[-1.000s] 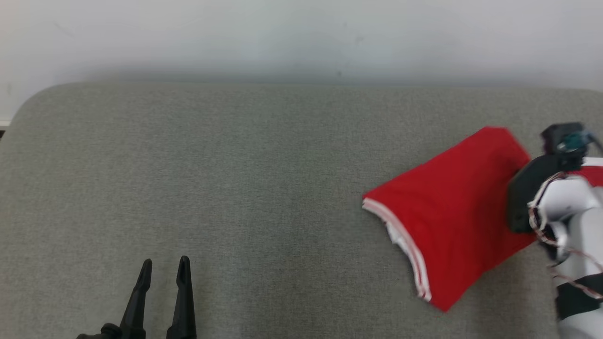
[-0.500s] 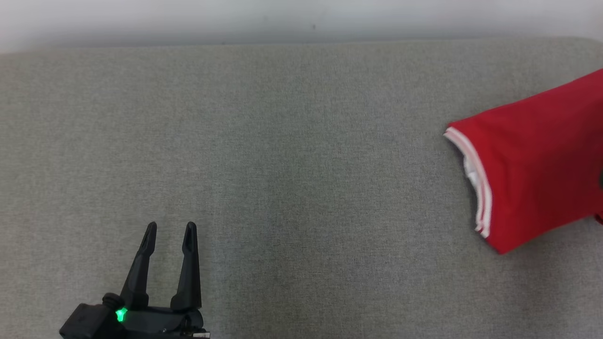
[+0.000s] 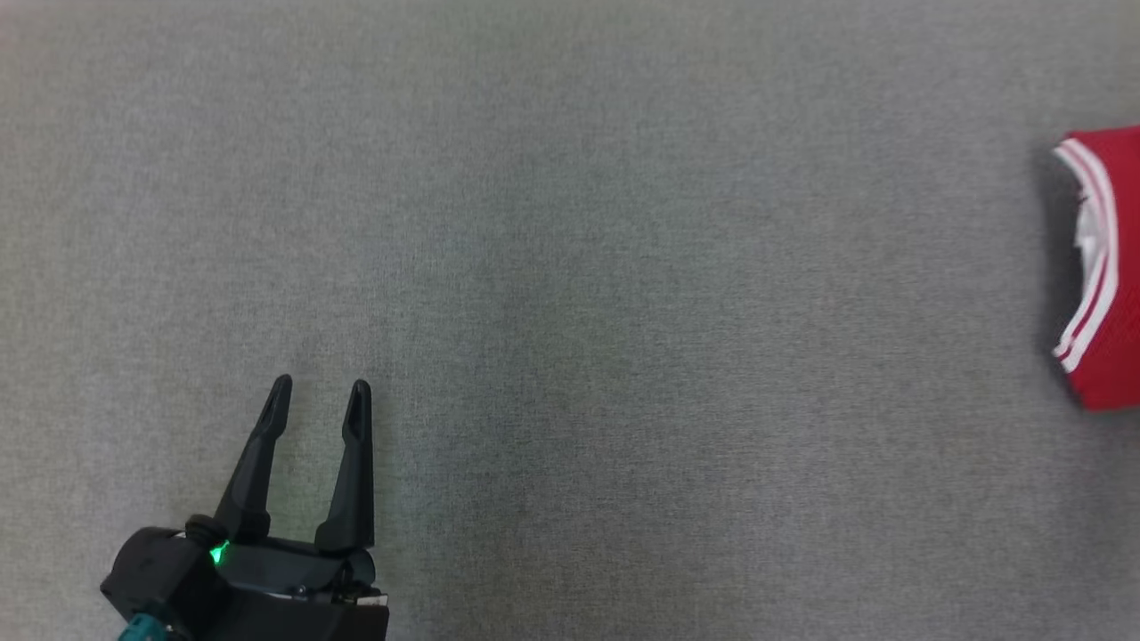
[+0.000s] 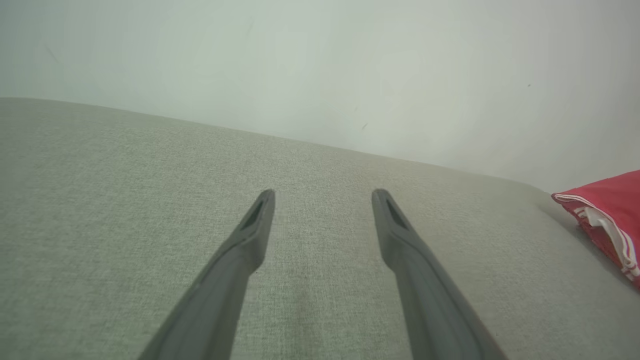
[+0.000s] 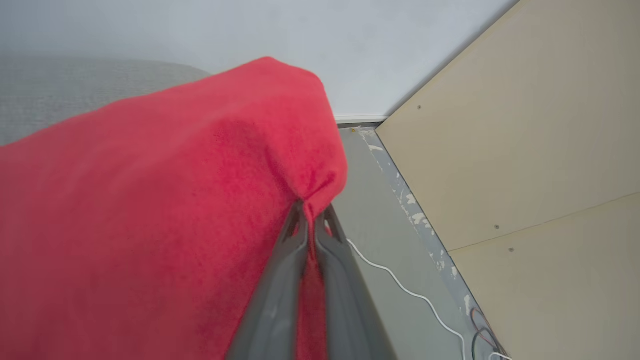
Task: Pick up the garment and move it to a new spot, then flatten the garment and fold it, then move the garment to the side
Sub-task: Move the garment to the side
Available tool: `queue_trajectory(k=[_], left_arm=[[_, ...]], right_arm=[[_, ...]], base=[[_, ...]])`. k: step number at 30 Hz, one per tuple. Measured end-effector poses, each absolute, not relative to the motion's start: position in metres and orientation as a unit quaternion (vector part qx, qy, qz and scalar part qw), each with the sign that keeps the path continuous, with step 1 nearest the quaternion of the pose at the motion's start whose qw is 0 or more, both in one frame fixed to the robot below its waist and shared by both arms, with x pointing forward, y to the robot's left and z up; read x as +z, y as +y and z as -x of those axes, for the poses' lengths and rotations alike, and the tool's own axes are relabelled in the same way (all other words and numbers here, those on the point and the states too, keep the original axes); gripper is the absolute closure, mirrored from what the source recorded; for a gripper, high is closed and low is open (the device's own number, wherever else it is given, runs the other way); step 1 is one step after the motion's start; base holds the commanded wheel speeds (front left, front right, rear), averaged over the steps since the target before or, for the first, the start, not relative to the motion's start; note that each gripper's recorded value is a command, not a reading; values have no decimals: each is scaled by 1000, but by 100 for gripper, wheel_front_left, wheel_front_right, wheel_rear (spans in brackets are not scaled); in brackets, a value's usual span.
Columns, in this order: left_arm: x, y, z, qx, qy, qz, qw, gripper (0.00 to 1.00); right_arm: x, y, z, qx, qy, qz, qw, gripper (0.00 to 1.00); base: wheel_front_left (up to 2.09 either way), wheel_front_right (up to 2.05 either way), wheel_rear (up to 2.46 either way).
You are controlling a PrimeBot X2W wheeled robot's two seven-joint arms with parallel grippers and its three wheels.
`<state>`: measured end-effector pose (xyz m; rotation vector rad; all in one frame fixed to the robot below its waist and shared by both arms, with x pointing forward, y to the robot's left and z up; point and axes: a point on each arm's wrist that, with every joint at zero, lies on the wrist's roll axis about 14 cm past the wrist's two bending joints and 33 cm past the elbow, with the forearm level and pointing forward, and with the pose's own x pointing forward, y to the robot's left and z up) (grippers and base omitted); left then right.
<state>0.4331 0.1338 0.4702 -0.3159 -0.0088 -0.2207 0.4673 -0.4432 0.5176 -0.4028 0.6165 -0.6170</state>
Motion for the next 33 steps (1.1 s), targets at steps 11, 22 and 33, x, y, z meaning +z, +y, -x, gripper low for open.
queue_trajectory(k=[11,22,33], left_arm=[[455,142,-438,-112,13,137,984,0],[455,140,-439,-119,14,132,984,0],[486,163,-438,-64,-35,149,986,0]], right_arm=[[478,-491,-459,-307,324,255,857,100],[473,-506,-470,-257,266,297,880,0],[495,-443,-504,-166,131,295,932,0]], base=[[0,0,0],[0,0,0],[0,0,0]])
